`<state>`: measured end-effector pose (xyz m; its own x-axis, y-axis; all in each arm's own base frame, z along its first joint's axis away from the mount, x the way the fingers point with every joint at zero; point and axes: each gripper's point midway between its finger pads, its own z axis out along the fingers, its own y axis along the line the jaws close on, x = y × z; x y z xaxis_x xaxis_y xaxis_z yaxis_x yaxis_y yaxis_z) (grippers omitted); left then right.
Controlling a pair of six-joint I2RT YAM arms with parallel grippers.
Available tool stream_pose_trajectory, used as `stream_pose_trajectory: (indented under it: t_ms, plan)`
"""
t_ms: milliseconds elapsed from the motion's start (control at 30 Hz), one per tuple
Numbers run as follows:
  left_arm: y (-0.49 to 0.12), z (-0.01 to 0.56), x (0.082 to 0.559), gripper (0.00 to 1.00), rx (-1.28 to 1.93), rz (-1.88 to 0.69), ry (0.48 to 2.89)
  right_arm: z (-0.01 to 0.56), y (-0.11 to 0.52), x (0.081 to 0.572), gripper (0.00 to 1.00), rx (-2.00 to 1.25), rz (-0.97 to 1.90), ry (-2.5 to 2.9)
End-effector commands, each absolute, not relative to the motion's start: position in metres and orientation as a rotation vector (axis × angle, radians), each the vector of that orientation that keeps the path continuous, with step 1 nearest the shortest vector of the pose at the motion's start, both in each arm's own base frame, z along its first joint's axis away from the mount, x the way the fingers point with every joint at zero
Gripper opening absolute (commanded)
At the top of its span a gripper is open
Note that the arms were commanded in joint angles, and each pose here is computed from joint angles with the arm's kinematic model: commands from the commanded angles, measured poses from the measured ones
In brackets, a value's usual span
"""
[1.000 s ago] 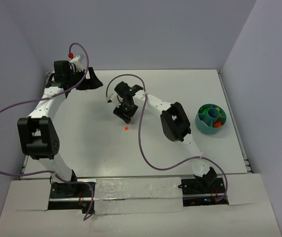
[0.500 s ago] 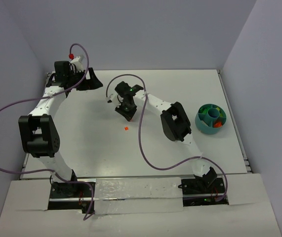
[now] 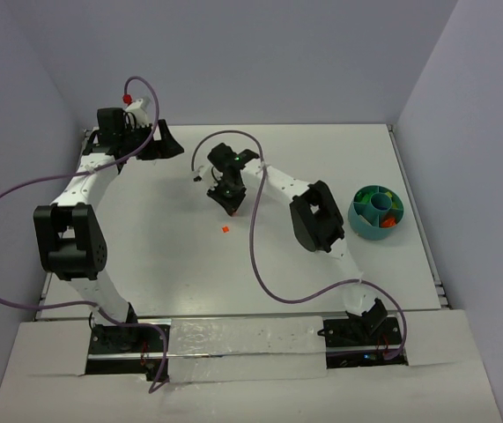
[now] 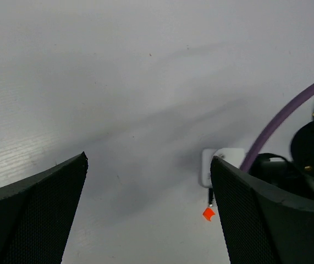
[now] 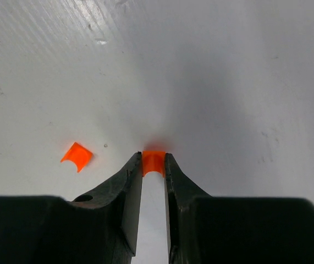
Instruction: Sort the legos into containers by color
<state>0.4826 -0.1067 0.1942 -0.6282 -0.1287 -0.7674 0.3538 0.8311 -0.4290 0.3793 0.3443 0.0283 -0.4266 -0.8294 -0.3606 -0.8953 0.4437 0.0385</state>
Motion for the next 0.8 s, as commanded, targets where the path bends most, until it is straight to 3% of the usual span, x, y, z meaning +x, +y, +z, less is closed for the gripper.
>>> stream_pose_trajectory:
  t_ms: [0, 267, 333, 767]
  plan:
    - [-0.110, 0.223, 0.503, 0.99, 0.247, -0.689, 2.023, 0.150, 0.333, 0.411, 0.00, -1.255, 0.387, 2.235]
    - [-0.146, 0.226, 0.515, 0.99, 0.360, -0.703, 1.991, 0.222, 0.232, 0.394, 0.00, -1.016, 0.327, 2.255]
    - [-0.161, 0.228, 0.517, 0.99, 0.394, -0.709, 1.979, 0.232, 0.176, 0.382, 0.00, -0.907, 0.261, 2.316]
    - [-0.218, 0.218, 0.526, 0.99, 0.460, -0.736, 1.978, 0.201, -0.035, 0.269, 0.00, -0.308, -0.005, 2.665]
